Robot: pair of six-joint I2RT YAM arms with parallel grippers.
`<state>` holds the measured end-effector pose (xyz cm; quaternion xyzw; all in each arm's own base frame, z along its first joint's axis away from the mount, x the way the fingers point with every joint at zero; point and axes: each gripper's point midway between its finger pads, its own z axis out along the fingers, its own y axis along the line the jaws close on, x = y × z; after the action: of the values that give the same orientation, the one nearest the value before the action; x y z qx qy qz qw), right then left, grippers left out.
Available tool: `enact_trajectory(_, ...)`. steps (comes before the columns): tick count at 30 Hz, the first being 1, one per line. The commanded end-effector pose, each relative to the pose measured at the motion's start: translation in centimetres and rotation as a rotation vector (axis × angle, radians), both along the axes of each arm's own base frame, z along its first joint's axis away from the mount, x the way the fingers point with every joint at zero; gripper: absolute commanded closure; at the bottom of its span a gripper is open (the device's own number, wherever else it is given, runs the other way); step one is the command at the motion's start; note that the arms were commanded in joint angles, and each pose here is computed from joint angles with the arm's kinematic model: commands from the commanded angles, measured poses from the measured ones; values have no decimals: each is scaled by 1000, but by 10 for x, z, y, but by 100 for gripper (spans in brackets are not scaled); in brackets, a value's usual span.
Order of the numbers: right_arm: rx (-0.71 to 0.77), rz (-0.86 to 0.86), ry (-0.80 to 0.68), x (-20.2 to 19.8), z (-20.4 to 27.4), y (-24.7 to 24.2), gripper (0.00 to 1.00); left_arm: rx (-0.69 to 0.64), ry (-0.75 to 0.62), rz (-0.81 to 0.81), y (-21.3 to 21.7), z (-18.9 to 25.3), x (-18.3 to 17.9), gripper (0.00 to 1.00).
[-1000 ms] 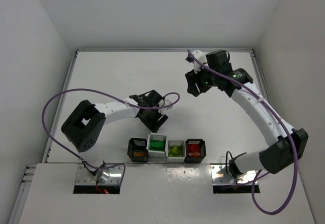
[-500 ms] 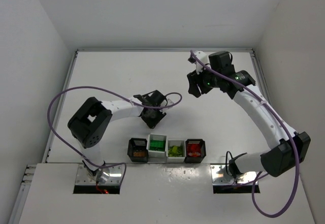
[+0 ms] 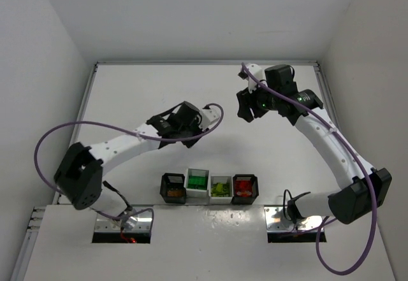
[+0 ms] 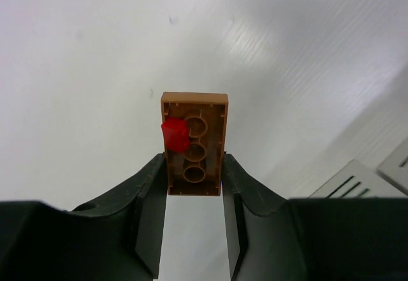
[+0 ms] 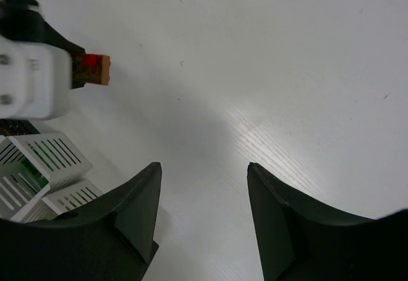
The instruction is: Sort the legos into containers by color
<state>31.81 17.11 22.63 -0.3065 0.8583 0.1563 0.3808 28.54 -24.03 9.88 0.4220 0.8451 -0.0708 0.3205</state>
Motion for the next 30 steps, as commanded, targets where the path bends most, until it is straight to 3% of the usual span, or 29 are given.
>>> enact_trajectory(1, 47, 1, -46, 2, 16, 3, 43, -109, -97, -171, -24, 39, -7, 73)
enact_trajectory(7, 47, 1, -46, 2, 16, 3, 43, 25, -147, -246, -26, 46, -6, 73)
enact_trajectory(20, 30, -35, -65, 3, 18, -6, 43, 766, -384, -39, 9, -14, 47, 76)
enact_trajectory(26, 33, -48, -71, 0, 20, -9, 43, 814, -641, 40, 2, 29, 58, 76)
enact_trajectory(27, 33, -57, -71, 2, 20, -12, 43, 884, -652, 8, 13, 24, 55, 76)
enact_trajectory(30, 38, -50, -69, 1, 20, -10, 43, 892, -685, 19, 16, 23, 51, 76)
